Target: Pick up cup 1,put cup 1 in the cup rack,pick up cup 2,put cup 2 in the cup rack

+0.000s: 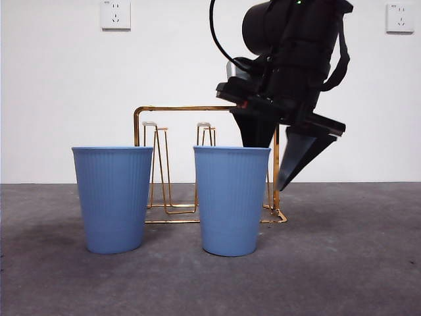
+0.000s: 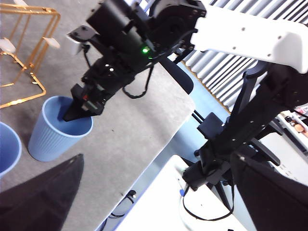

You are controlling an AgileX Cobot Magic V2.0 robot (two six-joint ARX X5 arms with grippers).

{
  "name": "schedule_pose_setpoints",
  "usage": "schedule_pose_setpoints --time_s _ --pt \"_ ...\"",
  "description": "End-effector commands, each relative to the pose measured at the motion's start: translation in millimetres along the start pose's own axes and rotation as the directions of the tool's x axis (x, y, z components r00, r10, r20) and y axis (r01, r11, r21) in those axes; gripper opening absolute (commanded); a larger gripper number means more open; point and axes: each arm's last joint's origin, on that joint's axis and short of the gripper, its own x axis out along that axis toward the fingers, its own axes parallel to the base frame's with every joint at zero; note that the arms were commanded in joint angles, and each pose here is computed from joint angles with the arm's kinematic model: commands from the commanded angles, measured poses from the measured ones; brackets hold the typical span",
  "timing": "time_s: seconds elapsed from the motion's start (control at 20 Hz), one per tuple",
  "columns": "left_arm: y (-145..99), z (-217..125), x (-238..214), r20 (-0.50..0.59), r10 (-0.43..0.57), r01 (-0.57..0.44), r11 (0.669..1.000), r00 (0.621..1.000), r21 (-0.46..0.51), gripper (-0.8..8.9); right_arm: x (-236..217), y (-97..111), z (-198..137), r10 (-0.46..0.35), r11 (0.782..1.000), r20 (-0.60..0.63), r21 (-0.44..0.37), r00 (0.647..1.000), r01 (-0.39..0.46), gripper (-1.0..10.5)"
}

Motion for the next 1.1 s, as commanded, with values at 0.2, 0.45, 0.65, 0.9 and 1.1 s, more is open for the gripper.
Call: schedule_pose_setpoints --time_s 0.2,0.45,0.65,0.9,1.1 --pt "-1.1 9.0 5.2 0.022 -0.037 0.037 0.999 0.999 -0.016 6.57 3.2 2.3 -0.8 0.017 0.998 -0.023 -0.053 1.0 -0.019 -0.2" --pt "-7.3 20.8 6.1 0.086 -0.107 0.11 0.994 0.99 -0.027 6.57 -50.8 10.0 -14.1 0.034 0.993 0.092 -0.112 0.995 -0.023 -0.2" --pt "-16.8 36.5 7.4 0.171 -0.188 0.194 0.981 0.967 -0.017 6.57 -149.9 22.7 -50.2 0.091 0.985 0.432 -0.172 0.897 -0.017 -0.2" --pt "-32.1 62.1 20.8 0.31 -0.318 0.327 0.945 0.896 0.024 6.56 -267.9 33.5 -126.3 0.209 0.97 0.856 -0.244 0.473 0.013 -0.2" --pt "-46.5 75.0 46.9 0.418 -0.414 0.422 0.903 0.809 0.078 6.57 -311.1 35.4 -164.3 0.243 0.964 0.951 -0.258 0.191 0.06 -0.2"
